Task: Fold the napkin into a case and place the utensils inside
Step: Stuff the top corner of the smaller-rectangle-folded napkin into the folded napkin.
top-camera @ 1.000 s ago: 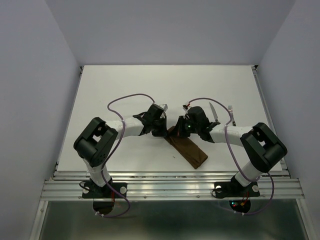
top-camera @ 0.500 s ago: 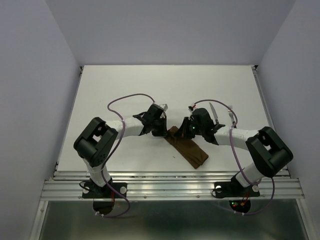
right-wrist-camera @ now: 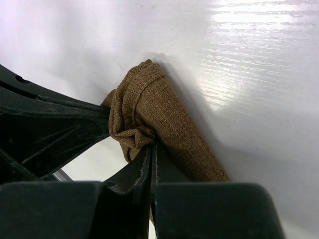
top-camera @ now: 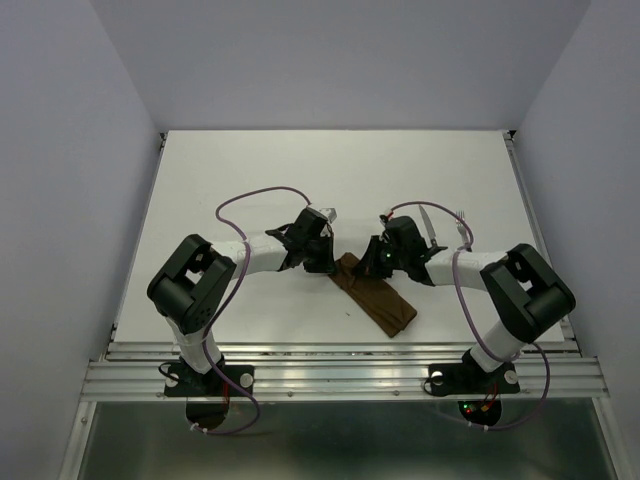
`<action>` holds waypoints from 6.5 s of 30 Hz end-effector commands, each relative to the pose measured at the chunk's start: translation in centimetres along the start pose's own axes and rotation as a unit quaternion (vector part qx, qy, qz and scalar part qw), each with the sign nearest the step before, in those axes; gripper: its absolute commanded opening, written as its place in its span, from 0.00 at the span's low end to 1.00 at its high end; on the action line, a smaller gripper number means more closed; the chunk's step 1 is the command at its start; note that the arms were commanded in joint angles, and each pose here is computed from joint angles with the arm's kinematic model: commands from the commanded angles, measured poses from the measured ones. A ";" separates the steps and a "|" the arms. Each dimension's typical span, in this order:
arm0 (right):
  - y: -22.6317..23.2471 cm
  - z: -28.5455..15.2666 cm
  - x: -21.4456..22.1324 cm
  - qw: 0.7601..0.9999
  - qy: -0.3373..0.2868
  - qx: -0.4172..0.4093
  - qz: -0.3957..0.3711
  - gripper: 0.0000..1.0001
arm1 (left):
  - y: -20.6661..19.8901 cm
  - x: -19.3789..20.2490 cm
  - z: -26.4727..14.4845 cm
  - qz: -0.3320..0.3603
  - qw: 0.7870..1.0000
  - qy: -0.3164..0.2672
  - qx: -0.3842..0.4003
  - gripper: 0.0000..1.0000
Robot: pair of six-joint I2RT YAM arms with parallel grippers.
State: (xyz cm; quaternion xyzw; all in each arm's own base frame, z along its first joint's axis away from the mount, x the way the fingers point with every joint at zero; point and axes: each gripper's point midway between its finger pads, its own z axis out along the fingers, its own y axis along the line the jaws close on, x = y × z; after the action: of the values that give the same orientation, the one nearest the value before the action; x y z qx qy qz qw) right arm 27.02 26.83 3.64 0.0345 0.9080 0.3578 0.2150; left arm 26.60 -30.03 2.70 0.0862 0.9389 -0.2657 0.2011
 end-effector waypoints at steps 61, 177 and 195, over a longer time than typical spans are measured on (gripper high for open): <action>0.1 0.9 -1.2 1.000 0.003 -0.008 -0.002 0.01 | -2.7 -1.2 -0.2 0.122 0.988 -0.009 -0.093 0.32; 2.9 -2.2 -3.0 0.998 -0.008 -0.021 -0.057 0.01 | -2.6 -0.1 -0.3 0.129 0.988 -0.012 -0.084 0.00; 2.2 -2.2 -2.1 0.997 0.033 0.002 -0.069 0.01 | -4.2 -0.9 -0.8 0.105 0.993 -0.019 -0.042 0.00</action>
State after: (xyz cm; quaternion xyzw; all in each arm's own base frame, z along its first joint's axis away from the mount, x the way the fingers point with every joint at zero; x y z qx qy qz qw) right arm 27.26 26.47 6.63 -0.0276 0.9167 0.3409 0.2064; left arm 25.86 -32.51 3.06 0.1743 0.9423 -0.1703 0.2294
